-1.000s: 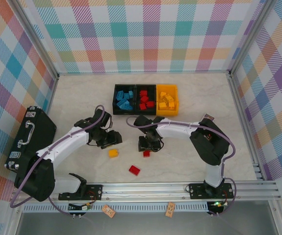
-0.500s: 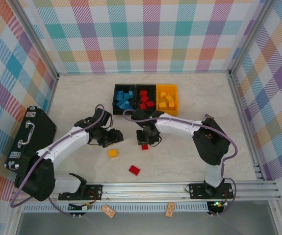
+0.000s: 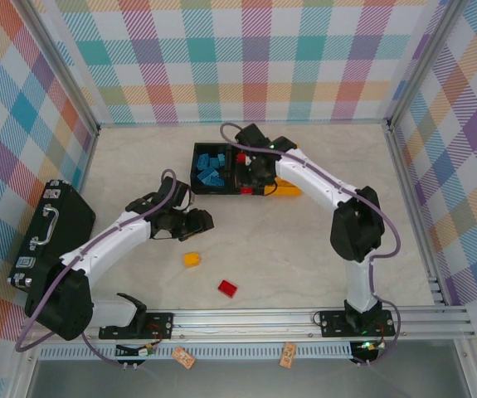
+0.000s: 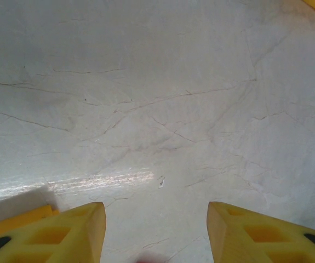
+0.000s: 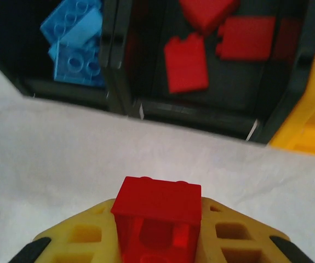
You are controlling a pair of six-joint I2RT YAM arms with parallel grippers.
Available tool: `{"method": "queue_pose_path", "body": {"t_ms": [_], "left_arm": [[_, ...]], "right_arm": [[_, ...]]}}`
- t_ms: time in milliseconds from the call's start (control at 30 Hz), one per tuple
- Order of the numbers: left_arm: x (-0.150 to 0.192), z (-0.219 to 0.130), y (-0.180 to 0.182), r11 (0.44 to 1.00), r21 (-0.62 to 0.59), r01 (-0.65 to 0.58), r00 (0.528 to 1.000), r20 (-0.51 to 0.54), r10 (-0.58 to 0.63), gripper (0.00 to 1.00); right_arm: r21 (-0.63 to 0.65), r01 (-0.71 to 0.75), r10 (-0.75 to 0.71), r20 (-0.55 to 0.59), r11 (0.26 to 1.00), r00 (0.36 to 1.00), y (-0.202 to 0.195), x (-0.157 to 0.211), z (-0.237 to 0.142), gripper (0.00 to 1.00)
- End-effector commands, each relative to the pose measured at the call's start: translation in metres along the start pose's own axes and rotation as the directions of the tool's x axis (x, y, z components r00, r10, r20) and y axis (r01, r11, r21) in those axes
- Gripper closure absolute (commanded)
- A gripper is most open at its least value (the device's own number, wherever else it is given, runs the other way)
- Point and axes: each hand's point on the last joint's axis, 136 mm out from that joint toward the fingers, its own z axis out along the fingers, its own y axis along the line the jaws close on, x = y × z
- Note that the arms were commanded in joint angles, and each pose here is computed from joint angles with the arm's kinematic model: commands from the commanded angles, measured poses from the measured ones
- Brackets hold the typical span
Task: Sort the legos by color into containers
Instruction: Place the lego in the container.
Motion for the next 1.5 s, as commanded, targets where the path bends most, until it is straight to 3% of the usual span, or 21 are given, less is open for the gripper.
{"method": "queue_pose_path", "body": {"t_ms": [0,367,667,800,933,1167,1467], "left_arm": [[-0.005,0.0,-0.01,1.0,0.013,0.003,1.0,0.021,-0.004,0.49],[0.005,0.007,-0.008,1.0,-0.01,0.007,1.0,0.018,-0.006,0.49],[0.007,0.012,-0.011,1.0,-0.018,-0.002,1.0,0.005,0.002,0.49],[0.007,0.011,-0.01,1.0,-0.026,-0.008,1.0,0.007,0.008,0.49],[0.007,0.009,-0.009,0.999,-0.036,-0.005,1.0,0.012,0.006,0.48],[0.006,-0.001,-0.004,0.998,-0.059,-0.001,0.999,0.044,0.003,0.48],[0.013,-0.01,0.014,0.99,-0.139,0.019,0.999,0.047,-0.012,0.47]], "right_arm": [[0.059,0.028,-0.026,-0.03,0.998,0.999,-0.017,-0.013,0.009,0.76],[0.155,0.013,-0.018,0.031,0.988,0.999,-0.043,-0.07,0.037,0.75],[0.195,0.013,-0.026,0.064,0.981,0.998,-0.052,-0.089,0.053,0.72],[0.193,0.008,-0.023,0.072,0.981,0.997,-0.052,-0.093,0.054,0.62],[0.182,0.01,-0.027,0.094,0.983,0.995,-0.048,-0.098,0.045,0.53],[0.137,0.033,-0.05,0.119,0.99,0.992,-0.033,-0.097,0.01,0.51],[-0.012,0.087,-0.084,0.136,0.996,0.987,-0.007,-0.051,-0.034,0.49]]}}
